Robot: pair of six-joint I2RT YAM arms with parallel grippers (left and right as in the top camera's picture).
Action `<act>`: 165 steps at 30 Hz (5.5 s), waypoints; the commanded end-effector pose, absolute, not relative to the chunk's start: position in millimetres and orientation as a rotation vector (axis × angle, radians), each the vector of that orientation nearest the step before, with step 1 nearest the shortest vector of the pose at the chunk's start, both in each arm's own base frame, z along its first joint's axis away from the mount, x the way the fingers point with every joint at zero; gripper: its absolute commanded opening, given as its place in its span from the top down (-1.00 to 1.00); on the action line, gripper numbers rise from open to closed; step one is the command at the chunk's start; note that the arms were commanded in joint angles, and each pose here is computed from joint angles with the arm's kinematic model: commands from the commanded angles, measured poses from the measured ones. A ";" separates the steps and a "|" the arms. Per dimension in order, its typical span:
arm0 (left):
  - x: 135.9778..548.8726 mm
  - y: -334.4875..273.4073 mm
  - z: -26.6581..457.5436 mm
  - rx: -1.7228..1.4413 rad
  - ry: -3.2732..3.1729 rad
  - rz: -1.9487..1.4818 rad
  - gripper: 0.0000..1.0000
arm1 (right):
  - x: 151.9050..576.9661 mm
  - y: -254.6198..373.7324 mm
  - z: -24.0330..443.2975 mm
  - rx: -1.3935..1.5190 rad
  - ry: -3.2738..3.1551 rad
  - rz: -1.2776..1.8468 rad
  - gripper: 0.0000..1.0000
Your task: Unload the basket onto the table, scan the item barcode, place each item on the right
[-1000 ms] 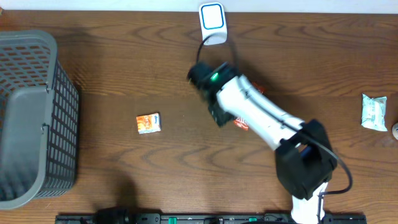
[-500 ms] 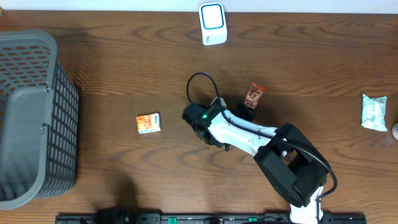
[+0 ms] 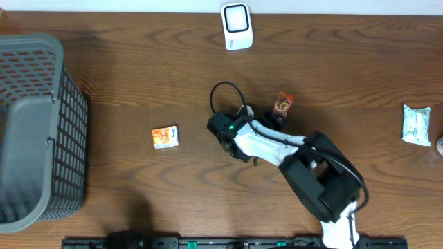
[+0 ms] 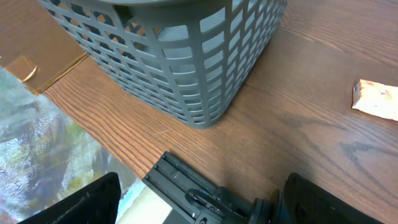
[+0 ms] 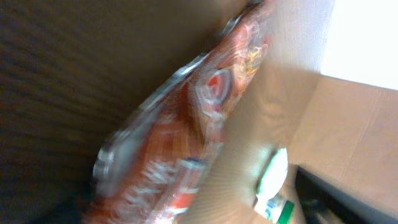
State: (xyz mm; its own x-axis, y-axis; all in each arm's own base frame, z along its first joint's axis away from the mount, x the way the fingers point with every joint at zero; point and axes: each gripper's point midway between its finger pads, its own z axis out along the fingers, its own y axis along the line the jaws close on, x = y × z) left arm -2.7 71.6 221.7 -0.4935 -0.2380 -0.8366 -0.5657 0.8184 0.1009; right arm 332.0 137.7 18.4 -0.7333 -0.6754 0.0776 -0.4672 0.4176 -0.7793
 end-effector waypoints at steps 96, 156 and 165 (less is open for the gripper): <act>-14.8 71.2 208.3 -0.595 2.167 0.488 -0.68 | 288.9 246.7 21.8 -0.481 2.802 1.740 0.98; -14.8 71.2 208.3 -0.595 2.167 0.488 -0.68 | 340.0 256.5 64.1 -1.295 2.571 0.794 -0.99; -14.8 71.2 208.3 -0.595 2.167 0.488 -0.68 | 324.1 264.7 12.3 -1.417 2.671 0.665 -0.89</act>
State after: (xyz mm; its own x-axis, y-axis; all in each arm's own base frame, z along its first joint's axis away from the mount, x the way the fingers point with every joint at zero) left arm -2.7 71.6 221.7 -0.4935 -0.2380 -0.8366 -0.5657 0.8184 0.1009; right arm 333.6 261.2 25.5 -0.6132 -0.7422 -0.2706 -0.7795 0.5129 0.3596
